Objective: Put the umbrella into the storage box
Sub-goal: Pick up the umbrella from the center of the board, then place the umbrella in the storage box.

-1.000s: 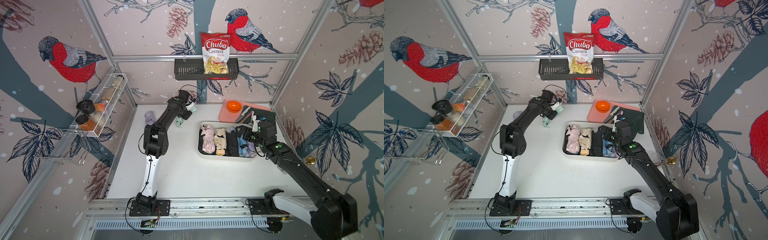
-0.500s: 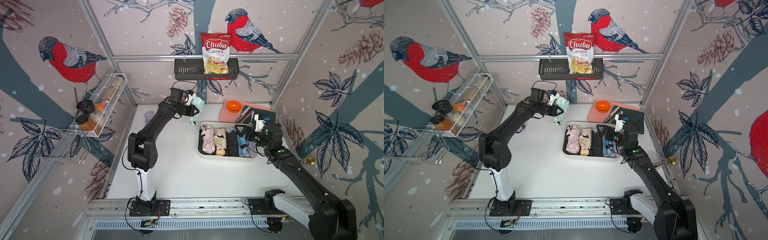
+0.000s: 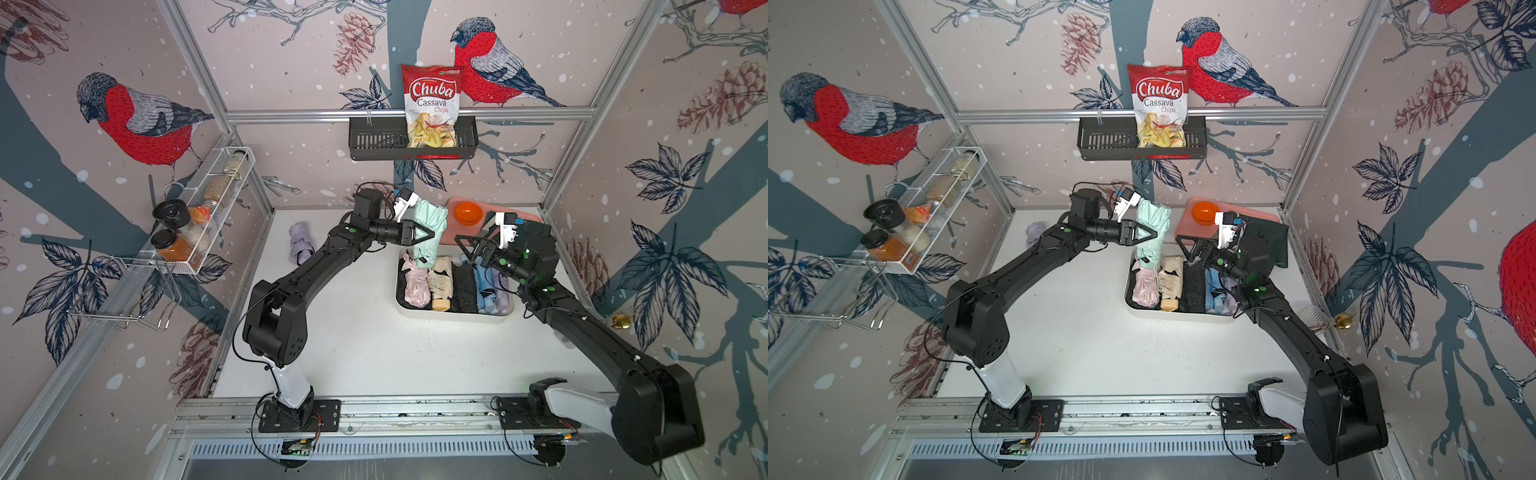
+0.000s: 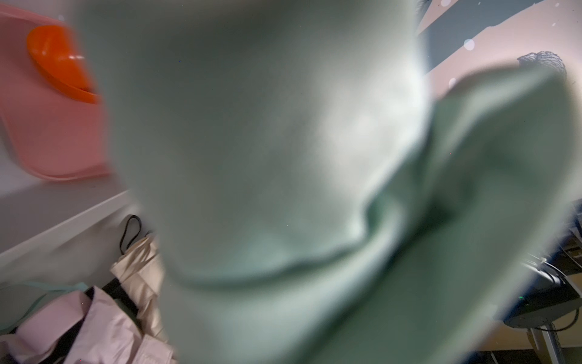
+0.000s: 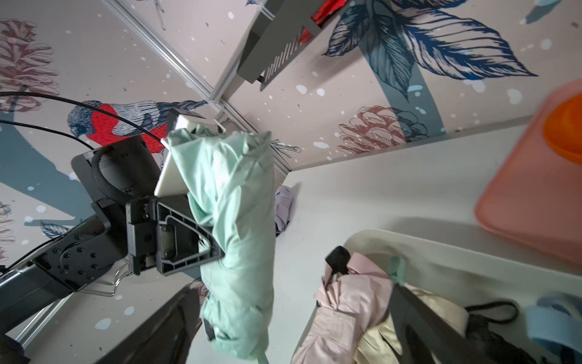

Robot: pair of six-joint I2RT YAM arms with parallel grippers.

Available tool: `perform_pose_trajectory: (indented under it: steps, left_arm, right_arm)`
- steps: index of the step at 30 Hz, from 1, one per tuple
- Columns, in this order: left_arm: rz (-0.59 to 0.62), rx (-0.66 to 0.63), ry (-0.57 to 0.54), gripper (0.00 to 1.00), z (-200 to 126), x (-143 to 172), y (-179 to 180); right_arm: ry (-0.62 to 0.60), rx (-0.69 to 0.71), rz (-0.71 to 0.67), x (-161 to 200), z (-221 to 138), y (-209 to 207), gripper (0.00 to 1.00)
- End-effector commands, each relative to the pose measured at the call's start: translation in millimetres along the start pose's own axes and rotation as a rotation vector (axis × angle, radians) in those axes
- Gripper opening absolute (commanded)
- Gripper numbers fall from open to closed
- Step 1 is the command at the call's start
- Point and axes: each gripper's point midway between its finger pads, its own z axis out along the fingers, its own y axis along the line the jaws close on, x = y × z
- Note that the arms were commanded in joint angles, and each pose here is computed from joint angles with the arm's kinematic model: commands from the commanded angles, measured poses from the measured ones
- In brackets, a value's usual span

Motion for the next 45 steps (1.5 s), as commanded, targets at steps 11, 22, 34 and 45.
perform_pose_trajectory:
  steps: [11, 22, 34, 45]
  left_arm:
    - [0.099, 0.101, 0.022, 0.08, 18, 2, -35]
    - [0.095, 0.111, 0.055, 0.14, 27, 9, -35]
    - [0.096, 0.058, 0.01, 0.67, 20, 1, -34]
    - [0.016, -0.15, -0.226, 0.99, -46, -21, -3]
  right_arm:
    - [0.033, -0.109, -0.067, -10, 32, 25, 0.88]
    - [0.06, -0.183, -0.062, -11, 43, 34, 0.7]
    - [0.057, -0.149, -0.066, -12, 35, 27, 0.09]
    - [0.092, 0.195, -0.094, -30, -20, -46, 0.0]
